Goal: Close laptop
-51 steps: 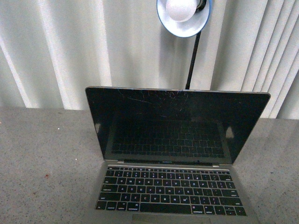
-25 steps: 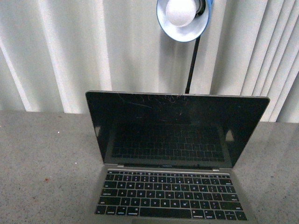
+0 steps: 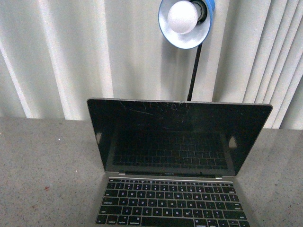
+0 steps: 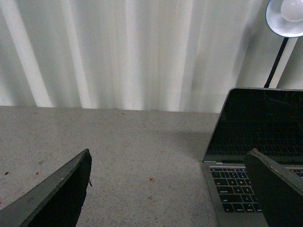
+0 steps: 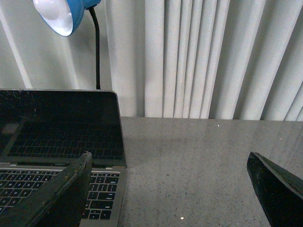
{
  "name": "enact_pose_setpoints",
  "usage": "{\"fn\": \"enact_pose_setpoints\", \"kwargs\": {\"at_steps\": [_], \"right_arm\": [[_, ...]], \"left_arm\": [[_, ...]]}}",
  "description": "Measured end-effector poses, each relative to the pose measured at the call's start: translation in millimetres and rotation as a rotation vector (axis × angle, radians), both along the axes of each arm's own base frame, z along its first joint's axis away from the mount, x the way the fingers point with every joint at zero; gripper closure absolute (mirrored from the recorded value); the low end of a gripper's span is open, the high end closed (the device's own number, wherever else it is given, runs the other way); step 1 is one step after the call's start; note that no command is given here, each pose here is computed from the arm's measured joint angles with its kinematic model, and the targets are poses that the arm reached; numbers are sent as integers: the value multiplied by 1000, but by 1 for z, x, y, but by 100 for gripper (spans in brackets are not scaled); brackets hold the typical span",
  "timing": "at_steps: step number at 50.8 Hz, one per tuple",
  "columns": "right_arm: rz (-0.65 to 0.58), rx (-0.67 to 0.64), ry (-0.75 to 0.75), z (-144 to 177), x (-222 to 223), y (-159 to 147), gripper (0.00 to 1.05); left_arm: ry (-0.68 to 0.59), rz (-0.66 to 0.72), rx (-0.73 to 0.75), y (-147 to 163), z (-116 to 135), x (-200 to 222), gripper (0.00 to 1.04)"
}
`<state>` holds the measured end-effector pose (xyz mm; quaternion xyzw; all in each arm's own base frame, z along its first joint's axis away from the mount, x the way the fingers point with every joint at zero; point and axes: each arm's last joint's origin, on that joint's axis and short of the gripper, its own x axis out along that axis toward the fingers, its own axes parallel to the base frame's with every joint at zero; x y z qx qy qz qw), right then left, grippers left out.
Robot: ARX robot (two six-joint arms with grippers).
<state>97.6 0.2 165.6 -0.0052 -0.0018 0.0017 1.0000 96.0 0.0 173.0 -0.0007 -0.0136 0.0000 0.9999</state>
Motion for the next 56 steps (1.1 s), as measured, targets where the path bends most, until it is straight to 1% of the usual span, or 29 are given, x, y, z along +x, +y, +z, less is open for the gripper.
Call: {"fn": "enact_pose_setpoints", "kwargs": {"at_steps": [52,54,56], "right_arm": [[0,0,0,0,0,0,7],[-14,10,18,-1,0,0,7],[-86,35,60,-2,0,0,7]], "left_arm": [[0,0,0,0,0,0,7],[0,0,0,0,0,0,7],[0,0,0,0,0,0,7]]}}
